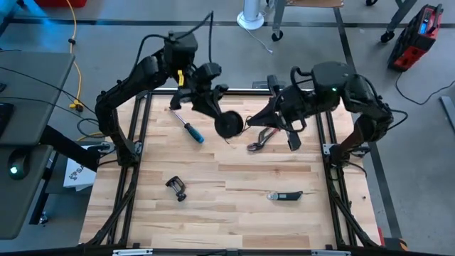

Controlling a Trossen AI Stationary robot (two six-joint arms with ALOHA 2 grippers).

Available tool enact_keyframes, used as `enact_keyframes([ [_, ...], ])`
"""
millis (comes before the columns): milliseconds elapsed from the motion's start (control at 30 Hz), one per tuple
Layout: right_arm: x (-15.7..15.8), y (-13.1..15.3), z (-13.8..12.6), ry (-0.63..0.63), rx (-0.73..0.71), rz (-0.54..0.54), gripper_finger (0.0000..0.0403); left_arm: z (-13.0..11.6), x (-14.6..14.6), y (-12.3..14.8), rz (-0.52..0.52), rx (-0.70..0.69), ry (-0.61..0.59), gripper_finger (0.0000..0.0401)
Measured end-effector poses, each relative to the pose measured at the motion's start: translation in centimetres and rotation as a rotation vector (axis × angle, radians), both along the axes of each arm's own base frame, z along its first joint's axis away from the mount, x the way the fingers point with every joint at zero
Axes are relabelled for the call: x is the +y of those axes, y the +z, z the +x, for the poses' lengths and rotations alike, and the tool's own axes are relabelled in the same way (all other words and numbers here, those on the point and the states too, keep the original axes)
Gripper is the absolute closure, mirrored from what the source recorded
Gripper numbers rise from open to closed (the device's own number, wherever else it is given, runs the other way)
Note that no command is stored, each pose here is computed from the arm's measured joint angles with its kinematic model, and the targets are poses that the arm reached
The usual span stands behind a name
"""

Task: Coil cords
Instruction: Coil the black wire onto the black spool

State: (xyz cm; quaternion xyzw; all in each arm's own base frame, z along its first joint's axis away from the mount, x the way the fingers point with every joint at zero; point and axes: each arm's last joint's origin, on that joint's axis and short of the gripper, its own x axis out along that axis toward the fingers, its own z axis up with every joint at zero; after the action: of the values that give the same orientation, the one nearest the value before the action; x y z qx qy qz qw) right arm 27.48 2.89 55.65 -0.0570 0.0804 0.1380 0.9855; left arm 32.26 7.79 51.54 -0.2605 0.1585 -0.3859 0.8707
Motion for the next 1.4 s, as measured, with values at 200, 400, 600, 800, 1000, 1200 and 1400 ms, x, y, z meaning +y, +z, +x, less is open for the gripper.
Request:
enact_keyframes([
  [200, -1.7, -0.2, 0.3, 0.058, 0.01, 0.018, 0.0403, 0.4, -1.9, -0.1, -0.039, 0.059, -0.05, 0.04],
  [400, -2.0, -0.1, 0.9, 0.169, -0.012, 0.074, 0.0403, 0.9, -2.2, -0.4, -0.034, 0.076, -0.001, 0.04],
  [600, -2.1, -0.8, 2.1, 0.173, -0.003, 0.041, 0.0403, 1.1, -2.2, -0.5, -0.062, 0.104, -0.007, 0.04],
  [800, -2.4, -2.2, 4.5, 0.124, 0.026, -0.001, 0.0403, 1.8, -3.7, -0.6, -0.112, 0.142, -0.114, 0.04],
  [1000, -2.3, -2.8, 6.2, 0.138, 0.02, 0.05, 0.0384, 2.2, -4.3, -0.2, -0.132, 0.12, -0.165, 0.04],
  [1200, -2.1, -2.4, 6.6, 0.117, -0.025, 0.073, 0.0316, 1.7, -4.0, 0.7, -0.164, 0.119, -0.171, 0.04],
  [1400, -1.5, -1.8, 6.8, 0.078, -0.12, -0.019, 0.0283, 0.8, -3.3, 2.3, -0.207, 0.097, -0.192, 0.04],
])
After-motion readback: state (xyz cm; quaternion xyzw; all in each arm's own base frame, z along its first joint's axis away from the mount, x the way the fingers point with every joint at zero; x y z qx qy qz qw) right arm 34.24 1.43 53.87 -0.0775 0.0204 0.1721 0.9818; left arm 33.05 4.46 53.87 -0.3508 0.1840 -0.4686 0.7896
